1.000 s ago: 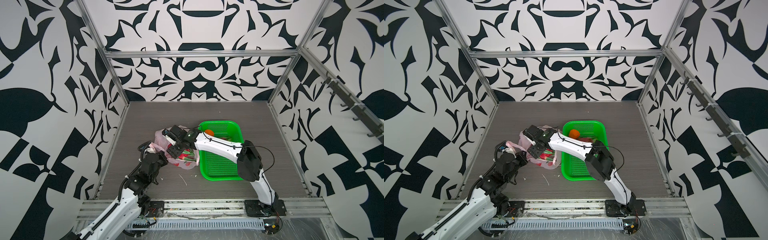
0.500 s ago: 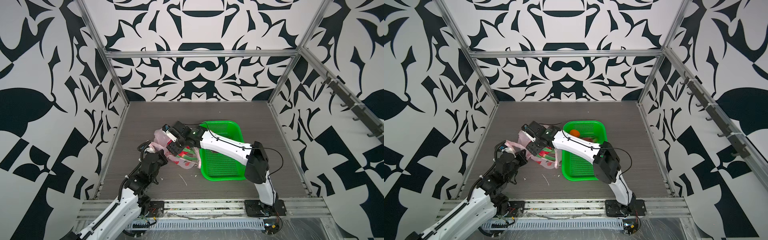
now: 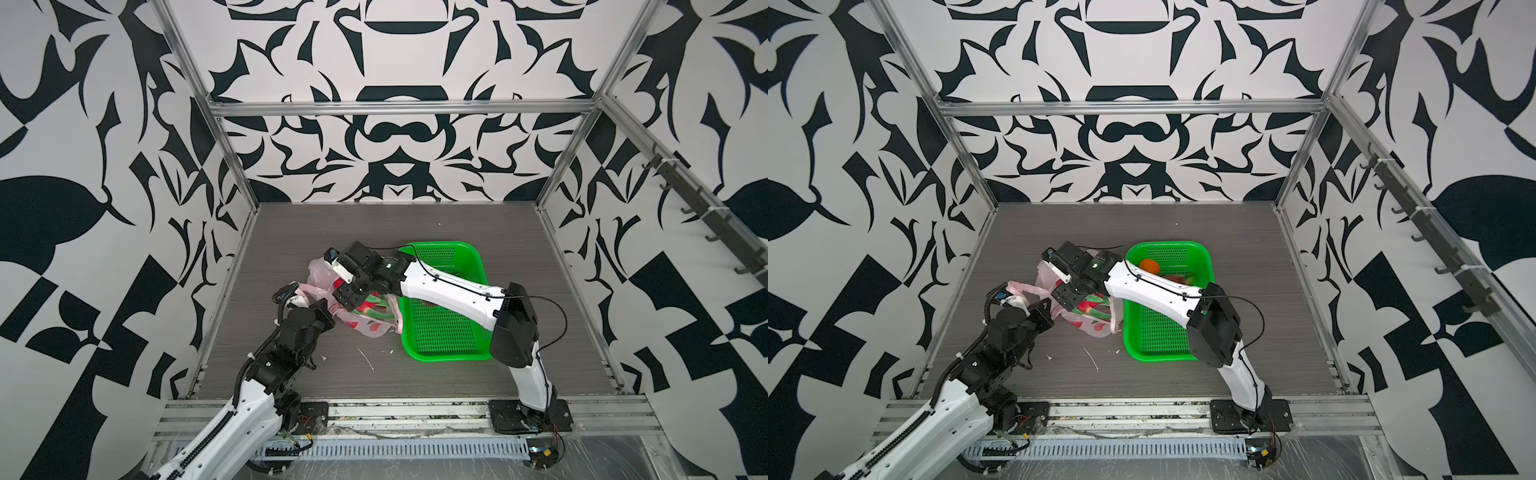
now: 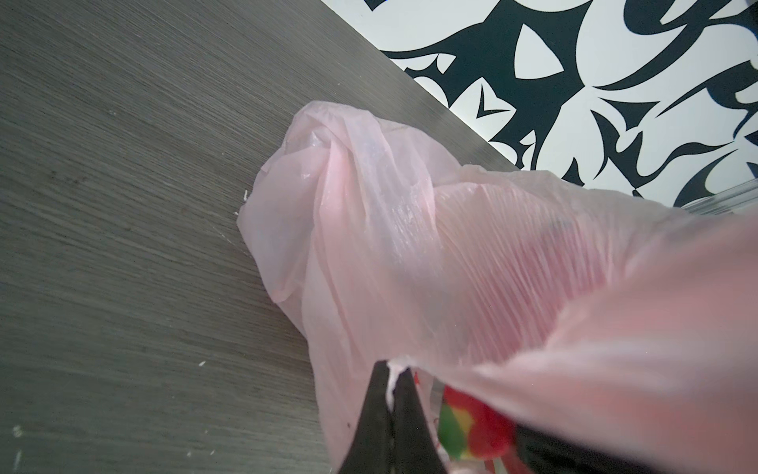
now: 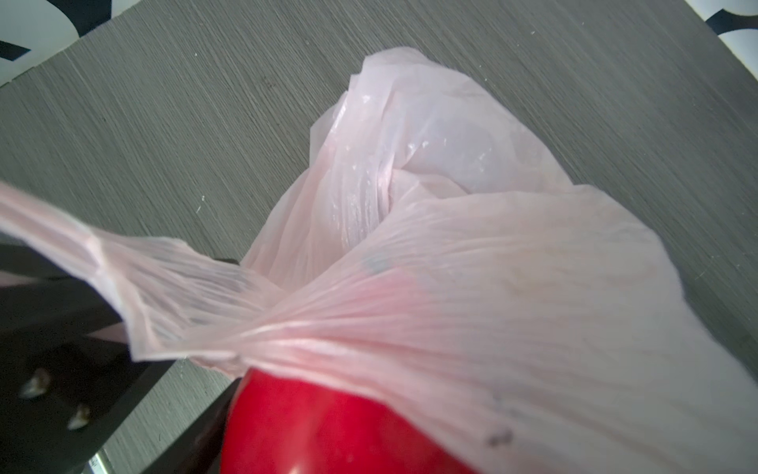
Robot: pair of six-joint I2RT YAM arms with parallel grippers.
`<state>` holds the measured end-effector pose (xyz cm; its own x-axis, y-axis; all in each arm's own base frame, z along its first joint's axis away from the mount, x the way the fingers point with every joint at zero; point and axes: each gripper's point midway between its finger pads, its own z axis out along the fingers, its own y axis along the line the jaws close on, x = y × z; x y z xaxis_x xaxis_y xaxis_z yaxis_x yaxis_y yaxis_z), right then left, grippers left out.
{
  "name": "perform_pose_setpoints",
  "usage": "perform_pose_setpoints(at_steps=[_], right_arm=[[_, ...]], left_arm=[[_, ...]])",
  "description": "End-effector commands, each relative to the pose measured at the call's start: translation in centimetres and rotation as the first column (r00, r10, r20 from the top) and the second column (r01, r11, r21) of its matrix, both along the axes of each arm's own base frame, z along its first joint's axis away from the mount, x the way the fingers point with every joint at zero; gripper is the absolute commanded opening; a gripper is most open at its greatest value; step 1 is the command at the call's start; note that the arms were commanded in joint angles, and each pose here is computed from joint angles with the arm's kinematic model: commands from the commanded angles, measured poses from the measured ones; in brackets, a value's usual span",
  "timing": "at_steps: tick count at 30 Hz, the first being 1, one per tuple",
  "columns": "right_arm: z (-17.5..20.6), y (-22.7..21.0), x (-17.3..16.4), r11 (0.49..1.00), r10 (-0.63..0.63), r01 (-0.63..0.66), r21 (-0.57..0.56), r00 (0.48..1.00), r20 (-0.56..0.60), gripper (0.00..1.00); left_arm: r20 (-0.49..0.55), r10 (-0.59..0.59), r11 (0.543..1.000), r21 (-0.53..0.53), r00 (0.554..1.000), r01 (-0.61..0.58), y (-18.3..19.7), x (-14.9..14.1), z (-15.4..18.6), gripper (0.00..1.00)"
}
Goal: Untie the knot of the plastic bag and take out the fruit
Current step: Pick up the fruit from the plastic bag.
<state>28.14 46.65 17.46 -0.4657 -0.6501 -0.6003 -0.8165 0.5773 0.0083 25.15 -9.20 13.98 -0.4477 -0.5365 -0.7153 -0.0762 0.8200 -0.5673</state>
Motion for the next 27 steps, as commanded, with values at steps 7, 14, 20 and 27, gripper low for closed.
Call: perform_pose_setpoints(at_steps=[7,14,20,27], right_arm=[[4.6,0.8,0.2,0.995,0.029,-0.038,0.097,0.995,0.091,0.02],[5.0,0.3,-0.3,0.994,0.052,-0.06,0.092,0.994,0.092,0.02],[5.5,0.2,-0.8,0.992,0.064,-0.074,0.104,0.994,0.094,0.02],[6.9,0.0,-0.9,0.988,0.06,-0.075,0.132,0.992,0.111,0.02]], left_arm=[[0.033,0.0,0.999,-0.051,0.999,0.002,-0.1,-0.3,2.2,0.0],[0.066,-0.023,0.998,-0.051,0.998,0.026,-0.8,0.4,4.6,0.0],[0.103,-0.013,1.0,-0.025,0.995,0.016,-1.0,1.5,6.0,0.0],[0.093,-0.01,1.0,-0.008,0.996,0.011,-1.3,2.4,5.6,0.0]])
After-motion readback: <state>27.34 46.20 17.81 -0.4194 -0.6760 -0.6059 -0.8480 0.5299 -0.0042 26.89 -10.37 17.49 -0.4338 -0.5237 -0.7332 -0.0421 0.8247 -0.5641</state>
